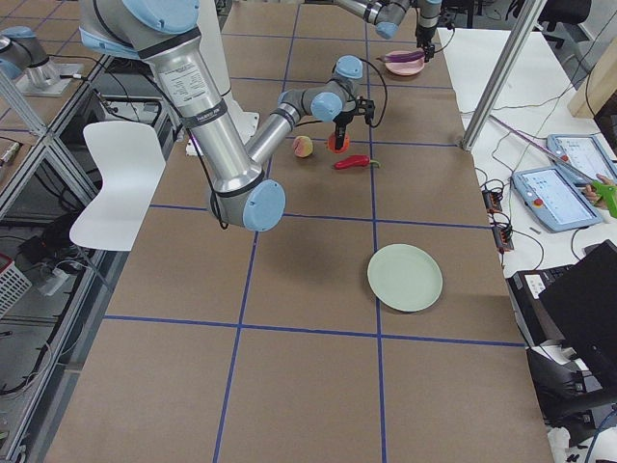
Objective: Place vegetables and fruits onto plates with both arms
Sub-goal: 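Carry pomegranate to green plate with right gripper while left gripper reaches chili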
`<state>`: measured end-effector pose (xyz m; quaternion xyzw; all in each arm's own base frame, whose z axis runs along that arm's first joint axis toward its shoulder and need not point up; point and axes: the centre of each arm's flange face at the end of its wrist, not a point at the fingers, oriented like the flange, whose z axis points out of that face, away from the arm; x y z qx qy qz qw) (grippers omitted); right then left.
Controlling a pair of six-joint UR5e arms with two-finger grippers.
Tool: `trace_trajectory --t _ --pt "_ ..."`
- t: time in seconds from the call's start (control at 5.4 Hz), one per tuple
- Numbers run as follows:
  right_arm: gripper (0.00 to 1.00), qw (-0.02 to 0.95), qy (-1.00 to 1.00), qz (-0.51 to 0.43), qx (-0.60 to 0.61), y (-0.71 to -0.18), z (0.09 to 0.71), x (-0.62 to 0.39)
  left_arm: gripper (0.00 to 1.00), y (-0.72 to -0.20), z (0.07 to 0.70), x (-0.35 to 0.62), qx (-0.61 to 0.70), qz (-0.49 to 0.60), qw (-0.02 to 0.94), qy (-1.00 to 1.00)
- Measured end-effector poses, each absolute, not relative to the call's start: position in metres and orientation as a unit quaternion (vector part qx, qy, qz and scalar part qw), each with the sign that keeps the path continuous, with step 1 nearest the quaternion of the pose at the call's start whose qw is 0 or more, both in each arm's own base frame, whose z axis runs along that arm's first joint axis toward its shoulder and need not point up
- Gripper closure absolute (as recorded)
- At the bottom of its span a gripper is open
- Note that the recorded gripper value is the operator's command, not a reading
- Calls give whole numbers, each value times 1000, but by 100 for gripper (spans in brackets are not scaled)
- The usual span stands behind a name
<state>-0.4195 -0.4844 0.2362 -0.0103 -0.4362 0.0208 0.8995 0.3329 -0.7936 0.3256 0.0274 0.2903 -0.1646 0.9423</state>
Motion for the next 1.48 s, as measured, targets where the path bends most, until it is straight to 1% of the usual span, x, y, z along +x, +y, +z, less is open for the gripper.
trace_trajectory --t 0.37,0.56,0.74,0.93,1.11,1.3,1.48 --pt "100 904 -422 60 1 -518 237 -353 0 -737 212 404 -14 -152 918 365" --pt "100 910 -410 54 15 -533 252 -324 0 -697 154 458 -32 -152 906 393" --pt "100 919 -391 28 35 -552 282 -290 0 -649 105 516 -52 -150 898 411" --pt "100 928 -368 -1 49 -571 318 -256 0 -607 77 563 -63 -144 895 417" --pt "100 934 -352 -24 53 -586 352 -227 0 -576 67 596 -63 -141 896 416" --pt "100 935 -349 -35 48 -599 378 -199 0 -555 64 622 -53 -133 898 417" --pt "100 935 -349 -46 41 -613 406 -170 0 -544 67 647 -41 -124 897 422"
